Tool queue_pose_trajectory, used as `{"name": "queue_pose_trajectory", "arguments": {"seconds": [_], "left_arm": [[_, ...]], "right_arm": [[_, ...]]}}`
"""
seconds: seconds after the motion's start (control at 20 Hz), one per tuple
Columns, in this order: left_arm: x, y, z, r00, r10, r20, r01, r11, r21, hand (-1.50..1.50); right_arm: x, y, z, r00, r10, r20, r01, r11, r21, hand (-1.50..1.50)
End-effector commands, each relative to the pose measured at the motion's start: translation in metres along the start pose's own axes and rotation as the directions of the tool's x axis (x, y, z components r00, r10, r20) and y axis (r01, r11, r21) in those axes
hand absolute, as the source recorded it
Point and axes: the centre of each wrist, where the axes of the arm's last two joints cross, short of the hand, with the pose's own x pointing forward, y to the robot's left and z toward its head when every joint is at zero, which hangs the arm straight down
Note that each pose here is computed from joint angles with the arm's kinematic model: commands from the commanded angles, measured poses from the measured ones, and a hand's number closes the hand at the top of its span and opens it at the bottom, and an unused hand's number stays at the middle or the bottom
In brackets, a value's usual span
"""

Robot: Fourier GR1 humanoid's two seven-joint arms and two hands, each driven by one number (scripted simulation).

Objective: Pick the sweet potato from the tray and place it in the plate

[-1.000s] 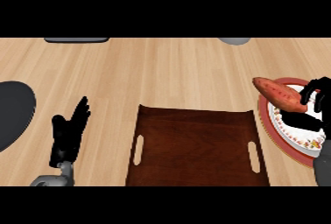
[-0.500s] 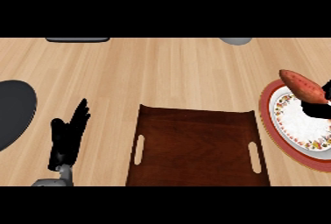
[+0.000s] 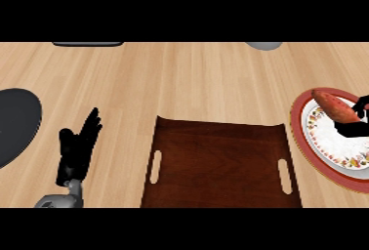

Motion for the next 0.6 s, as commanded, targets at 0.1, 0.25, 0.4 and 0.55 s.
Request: {"name": "queue_pose_trajectory", "arguments": {"seconds": [0.1,0.25,0.4,0.55], "left_arm": [[-0.002,-0.007,0.011,1.0,-0.007,-0.006,0.007,1.0,-0.016,0.0],[0.001,-0.001,0.004,1.0,-0.017,0.011,0.017,1.0,-0.001,0.0],[-0.014,0.005,0.009,1.0,-0.013,0.016,0.013,1.0,0.003,0.0],[-0.002,-0.001,-0.004,1.0,-0.007,0.007,0.007,1.0,0.016,0.0]], "right_arm": [[-0.037,0.007,-0.011,0.998,0.028,-0.057,-0.015,0.976,0.217,-1.5],[-0.047,0.01,-0.016,1.0,-0.002,0.002,0.001,0.963,0.27,-1.5],[-0.053,-0.003,-0.016,0.988,-0.115,0.106,0.087,0.968,0.236,-1.5],[-0.033,0.001,-0.022,0.934,-0.302,0.189,0.27,0.946,0.176,-1.5]]}}
